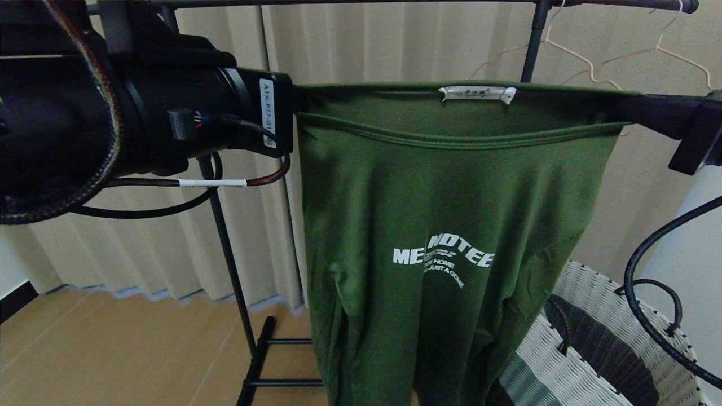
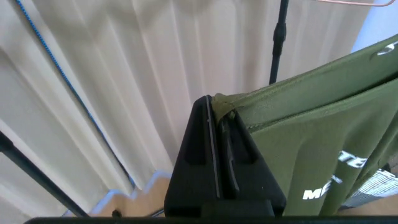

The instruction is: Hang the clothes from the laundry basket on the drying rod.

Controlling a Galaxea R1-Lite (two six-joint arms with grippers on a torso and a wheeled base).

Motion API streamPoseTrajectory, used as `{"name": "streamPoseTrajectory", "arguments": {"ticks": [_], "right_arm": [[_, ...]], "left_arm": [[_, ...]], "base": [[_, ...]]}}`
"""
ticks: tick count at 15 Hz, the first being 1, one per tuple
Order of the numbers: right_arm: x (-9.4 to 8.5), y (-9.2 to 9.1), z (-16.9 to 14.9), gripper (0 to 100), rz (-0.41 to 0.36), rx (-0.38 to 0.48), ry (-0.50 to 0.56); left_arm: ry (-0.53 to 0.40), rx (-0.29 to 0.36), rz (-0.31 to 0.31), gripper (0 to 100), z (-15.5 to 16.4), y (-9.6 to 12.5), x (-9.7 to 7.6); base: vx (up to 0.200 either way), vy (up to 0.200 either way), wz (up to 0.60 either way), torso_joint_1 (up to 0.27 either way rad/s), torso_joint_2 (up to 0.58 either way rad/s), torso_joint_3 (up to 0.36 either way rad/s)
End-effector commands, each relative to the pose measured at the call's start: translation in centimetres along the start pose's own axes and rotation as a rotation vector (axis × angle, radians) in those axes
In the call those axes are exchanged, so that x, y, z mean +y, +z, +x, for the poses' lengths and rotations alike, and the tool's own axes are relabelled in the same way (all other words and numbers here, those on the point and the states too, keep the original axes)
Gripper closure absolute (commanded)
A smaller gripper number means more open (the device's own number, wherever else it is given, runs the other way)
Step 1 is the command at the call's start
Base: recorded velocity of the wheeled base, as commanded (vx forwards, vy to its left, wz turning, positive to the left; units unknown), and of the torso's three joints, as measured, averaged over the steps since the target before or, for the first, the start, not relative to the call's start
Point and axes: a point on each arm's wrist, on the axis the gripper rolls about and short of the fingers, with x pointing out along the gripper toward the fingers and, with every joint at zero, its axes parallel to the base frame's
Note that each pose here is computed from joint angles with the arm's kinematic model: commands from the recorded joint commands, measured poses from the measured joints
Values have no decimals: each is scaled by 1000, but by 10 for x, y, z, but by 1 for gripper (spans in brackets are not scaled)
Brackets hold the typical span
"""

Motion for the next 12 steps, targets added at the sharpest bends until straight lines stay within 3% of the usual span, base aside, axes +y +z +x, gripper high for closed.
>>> {"name": "streamPoseTrajectory", "arguments": {"ticks": [1, 5, 6, 10, 12], "right_arm": [[0, 1, -2, 100, -1, -6, 0], [0, 2, -2, 100, -2, -7, 0], [0, 0, -2, 0, -1, -3, 0], [2, -11, -4, 0, 6, 20, 10], [5, -26, -13, 0, 19, 54, 17]], "left_arm": [[-1, -6, -1, 100, -2, 1, 0], [3, -34, 7, 100, -1, 4, 0], [3, -31, 11, 100, -1, 3, 0], [1, 22, 25, 100, 0, -13, -2], [25, 39, 27, 100, 3, -24, -2]], "base": [[0, 0, 0, 0, 0, 0], [0, 0, 0, 0, 0, 0], [0, 0, 0, 0, 0, 0], [0, 0, 0, 0, 0, 0], [0, 0, 0, 0, 0, 0]]}}
